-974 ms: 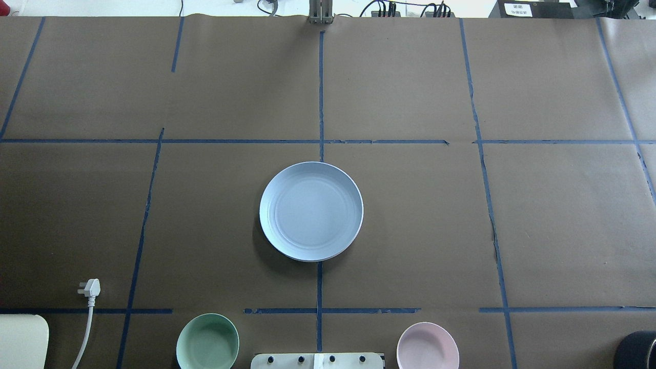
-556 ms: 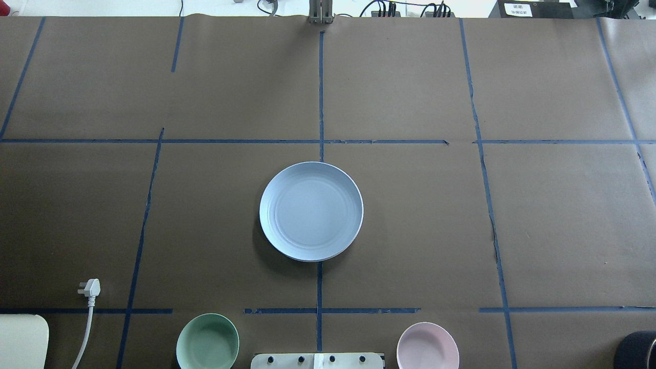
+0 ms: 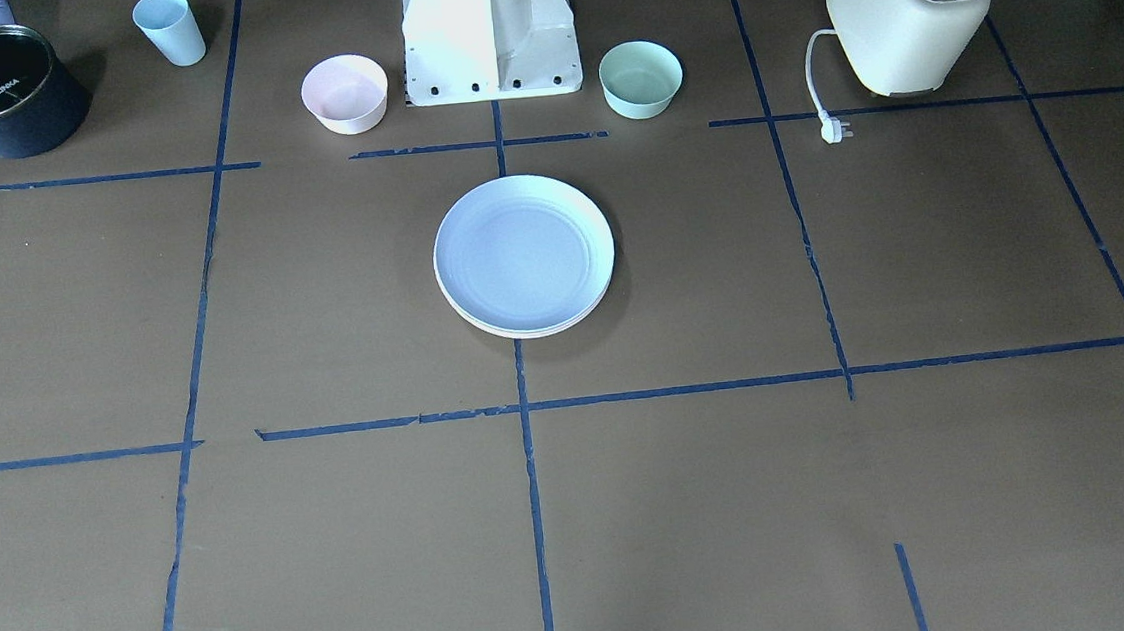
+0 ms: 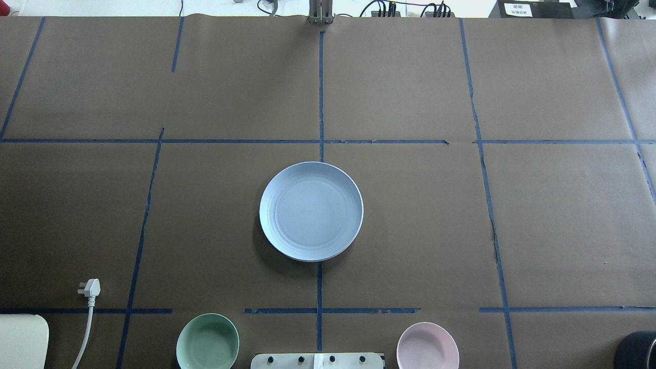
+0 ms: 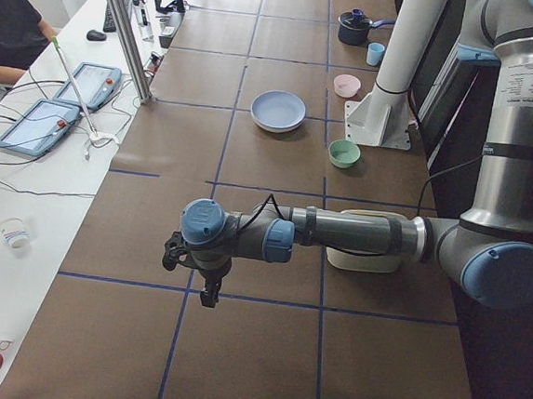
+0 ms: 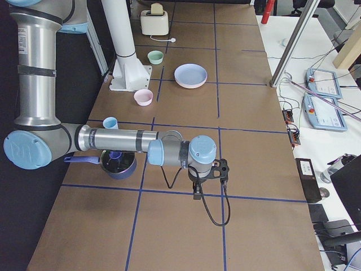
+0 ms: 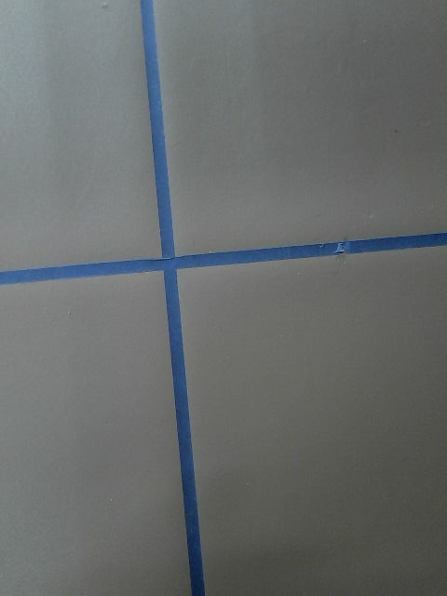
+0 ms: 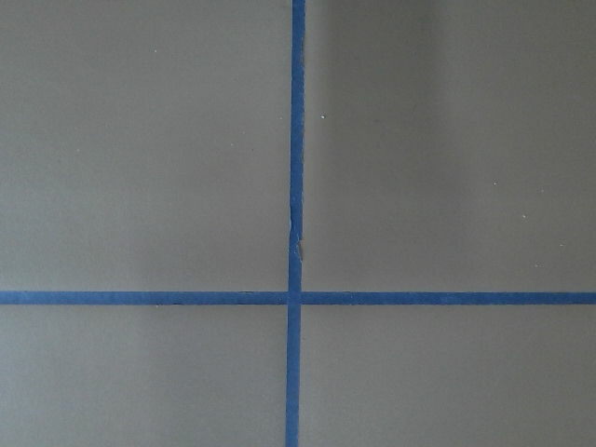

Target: Stack three plates with pink and blue

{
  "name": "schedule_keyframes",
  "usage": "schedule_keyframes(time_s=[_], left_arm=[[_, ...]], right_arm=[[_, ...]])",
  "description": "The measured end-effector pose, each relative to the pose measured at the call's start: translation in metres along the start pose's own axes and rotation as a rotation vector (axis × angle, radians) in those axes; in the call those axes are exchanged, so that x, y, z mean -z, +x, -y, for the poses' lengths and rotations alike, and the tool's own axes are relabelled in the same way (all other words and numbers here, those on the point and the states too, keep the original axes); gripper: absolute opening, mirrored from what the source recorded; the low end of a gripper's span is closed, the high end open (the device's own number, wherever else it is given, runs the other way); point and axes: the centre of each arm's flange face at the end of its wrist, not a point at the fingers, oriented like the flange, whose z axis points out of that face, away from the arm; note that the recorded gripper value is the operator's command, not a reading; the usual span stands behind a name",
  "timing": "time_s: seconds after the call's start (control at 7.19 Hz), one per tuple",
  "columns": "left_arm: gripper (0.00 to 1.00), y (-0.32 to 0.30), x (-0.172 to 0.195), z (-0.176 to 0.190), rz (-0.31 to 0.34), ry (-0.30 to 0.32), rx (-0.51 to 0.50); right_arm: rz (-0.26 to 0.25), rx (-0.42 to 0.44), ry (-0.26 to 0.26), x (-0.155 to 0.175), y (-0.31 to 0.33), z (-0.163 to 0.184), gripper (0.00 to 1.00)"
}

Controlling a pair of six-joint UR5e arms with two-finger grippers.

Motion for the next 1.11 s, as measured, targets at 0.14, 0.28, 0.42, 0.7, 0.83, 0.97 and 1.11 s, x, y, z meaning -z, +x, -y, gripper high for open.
schedule_keyframes(time_s=[0.14, 0.28, 0.42, 0.7, 0.83, 0.97, 1.11], left_arm=[[1.00, -0.0007, -0.0006, -0.0005, 0.000, -0.001, 0.002], [1.00, -0.0017, -0.0015, -0.0011, 0.001, -0.003, 0.004], [1.00, -0.0029, -0.0025, -0.0019, 0.001, -0.005, 0.006], [1.00, -0.0043, -0.0037, -0.0027, 0.002, -0.006, 0.006], [1.00, -0.0052, -0.0046, -0.0036, 0.003, -0.006, 0.006], [1.00, -0.0061, -0.0054, -0.0051, 0.003, -0.007, 0.007], [1.00, -0.0068, -0.0061, -0.0062, 0.003, -0.008, 0.008]], right_arm=[[0.001, -0.005, 0.005, 0.0023, 0.0020, -0.0007, 1.00], [0.001, -0.008, 0.008, 0.0036, 0.0030, -0.0009, 1.00], [0.001, -0.009, 0.009, 0.0044, 0.0035, -0.0009, 1.00], [0.001, -0.011, 0.015, 0.0068, 0.0046, -0.0005, 1.00], [0.001, -0.012, 0.017, 0.0077, 0.0050, -0.0003, 1.00], [0.001, -0.012, 0.018, 0.0080, 0.0051, -0.0002, 1.00], [0.001, -0.012, 0.018, 0.0082, 0.0052, -0.0002, 1.00]])
